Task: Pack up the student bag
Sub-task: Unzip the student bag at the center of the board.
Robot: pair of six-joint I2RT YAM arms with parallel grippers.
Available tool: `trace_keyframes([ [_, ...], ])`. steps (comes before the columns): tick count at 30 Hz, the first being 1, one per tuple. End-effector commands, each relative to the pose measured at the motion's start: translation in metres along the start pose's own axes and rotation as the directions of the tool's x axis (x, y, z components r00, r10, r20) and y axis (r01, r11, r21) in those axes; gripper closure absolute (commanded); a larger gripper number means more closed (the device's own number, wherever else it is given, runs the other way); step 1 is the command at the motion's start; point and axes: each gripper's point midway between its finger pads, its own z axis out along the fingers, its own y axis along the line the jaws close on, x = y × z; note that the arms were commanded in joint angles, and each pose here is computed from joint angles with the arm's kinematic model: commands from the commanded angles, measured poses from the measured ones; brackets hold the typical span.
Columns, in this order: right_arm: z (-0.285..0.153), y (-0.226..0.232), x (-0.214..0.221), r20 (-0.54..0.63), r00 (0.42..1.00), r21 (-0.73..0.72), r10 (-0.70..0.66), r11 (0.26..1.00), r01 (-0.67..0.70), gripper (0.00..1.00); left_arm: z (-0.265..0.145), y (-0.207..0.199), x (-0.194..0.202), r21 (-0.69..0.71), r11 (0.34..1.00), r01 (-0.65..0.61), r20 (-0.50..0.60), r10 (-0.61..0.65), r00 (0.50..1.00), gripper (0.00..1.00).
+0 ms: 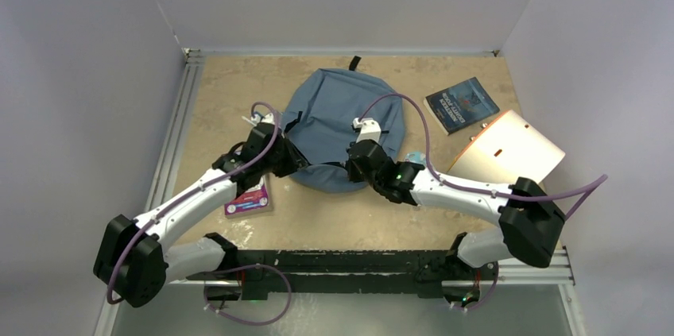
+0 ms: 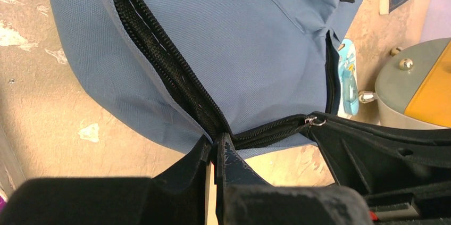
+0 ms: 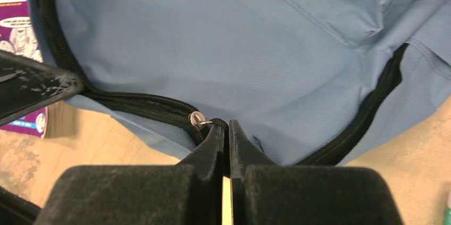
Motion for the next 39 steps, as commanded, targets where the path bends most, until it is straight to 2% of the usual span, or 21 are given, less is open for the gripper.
trace_keyframes([
  [1,-0.002,-0.068,-0.019,0.053,0.997,0.312,-0.064,0.949,0.044,1.0,-0.008,0.039,0.0,-0.152,0.988,-0.02,0.039,0.026,0.999,1.0],
  [3,-0.002,-0.075,-0.018,0.047,0.997,0.349,-0.063,0.936,0.042,1.0,-0.009,0.042,-0.001,-0.165,0.986,-0.025,0.042,0.033,0.999,1.0],
  [8,0.001,-0.067,-0.023,0.007,0.997,0.328,-0.082,0.942,0.075,1.0,-0.014,0.046,-0.012,-0.206,0.978,-0.043,0.072,0.059,0.996,1.0],
  [12,0.001,-0.057,-0.033,-0.044,0.971,0.274,-0.234,0.932,0.237,1.0,-0.022,0.044,-0.042,-0.234,0.971,-0.056,0.136,0.09,0.987,1.0],
  [15,-0.004,-0.058,-0.046,-0.041,0.936,0.263,-0.35,0.9,0.348,1.0,-0.024,0.044,-0.068,-0.233,0.971,-0.057,0.166,0.098,0.981,1.0],
  [20,-0.015,-0.056,-0.076,0.045,0.878,0.266,-0.477,0.853,0.449,1.0,-0.026,0.046,-0.102,-0.223,0.974,-0.048,0.212,0.097,0.973,1.0],
  [22,-0.02,-0.051,-0.086,0.087,0.837,0.245,-0.541,0.826,0.508,1.0,-0.025,0.044,-0.107,-0.231,0.971,-0.055,0.211,0.105,0.972,1.0],
  [23,-0.023,-0.056,-0.092,0.102,0.817,0.279,-0.568,0.805,0.524,1.0,-0.024,0.043,-0.109,-0.23,0.972,-0.058,0.209,0.107,0.972,1.0],
  [27,-0.028,-0.06,-0.096,0.105,0.78,0.296,-0.616,0.769,0.567,1.0,-0.023,0.041,-0.109,-0.225,0.972,-0.064,0.202,0.111,0.973,1.0],
  [31,-0.018,-0.07,-0.08,0.014,0.741,0.301,-0.671,0.71,0.637,1.0,-0.025,0.044,-0.11,-0.232,0.971,-0.061,0.204,0.11,0.973,1.0],
  [35,-0.003,-0.098,-0.051,-0.155,0.691,0.316,-0.707,0.627,0.712,1.0,-0.029,0.045,-0.114,-0.243,0.968,-0.06,0.213,0.114,0.97,1.0],
  [39,0.003,-0.121,-0.043,-0.222,0.686,0.356,-0.693,0.597,0.719,1.0,-0.033,0.048,-0.119,-0.259,0.964,-0.061,0.218,0.12,0.968,1.0],
])
